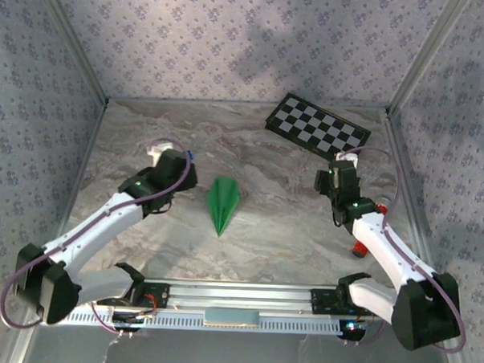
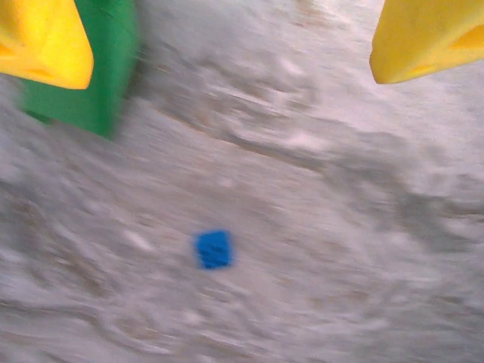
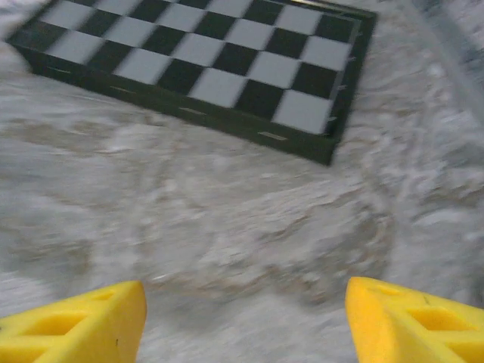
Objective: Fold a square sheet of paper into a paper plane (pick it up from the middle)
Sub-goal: Reset both arms
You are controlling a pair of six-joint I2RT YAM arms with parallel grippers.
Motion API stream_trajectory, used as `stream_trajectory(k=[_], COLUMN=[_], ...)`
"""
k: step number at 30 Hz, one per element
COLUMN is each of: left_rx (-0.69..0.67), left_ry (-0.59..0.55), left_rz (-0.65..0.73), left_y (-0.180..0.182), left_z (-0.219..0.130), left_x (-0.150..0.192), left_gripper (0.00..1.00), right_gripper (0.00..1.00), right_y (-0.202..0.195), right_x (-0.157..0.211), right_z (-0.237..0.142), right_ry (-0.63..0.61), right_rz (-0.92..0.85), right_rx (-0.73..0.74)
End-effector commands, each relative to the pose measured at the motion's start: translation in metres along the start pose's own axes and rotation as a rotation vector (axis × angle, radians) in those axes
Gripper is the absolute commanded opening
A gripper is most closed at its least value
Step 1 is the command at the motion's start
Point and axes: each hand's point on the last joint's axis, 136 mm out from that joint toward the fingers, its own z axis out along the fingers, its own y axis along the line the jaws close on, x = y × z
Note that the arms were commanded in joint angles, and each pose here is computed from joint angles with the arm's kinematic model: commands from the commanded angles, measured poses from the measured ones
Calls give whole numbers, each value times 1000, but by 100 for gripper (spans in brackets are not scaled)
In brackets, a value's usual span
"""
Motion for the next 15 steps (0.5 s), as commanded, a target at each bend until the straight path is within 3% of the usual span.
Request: stream_trajectory(k=[1, 5, 9, 11, 15], left_rx=[-166, -321, -400, -420, -370], left_ry=[-100, -131, -171, -182, -227], left_rz=[-6, -67, -32, -11, 43], left_y=[55, 106, 130, 137, 129], left_z=[15, 29, 48, 60, 81], left_x=[-18, -28, -32, -30, -30], left_gripper=[99, 99, 99, 99, 99], right_gripper=[72, 71, 69, 68, 69], right_y=[-35, -29, -16, -11, -13], right_x=[4, 13, 9, 16, 28], right_z=[32, 59, 71, 79, 80], right_ry=[-23, -114, -179, -162, -221], right_rz=[-114, -140, -167, -149, -117], right_rx=[130, 50, -82, -171, -216])
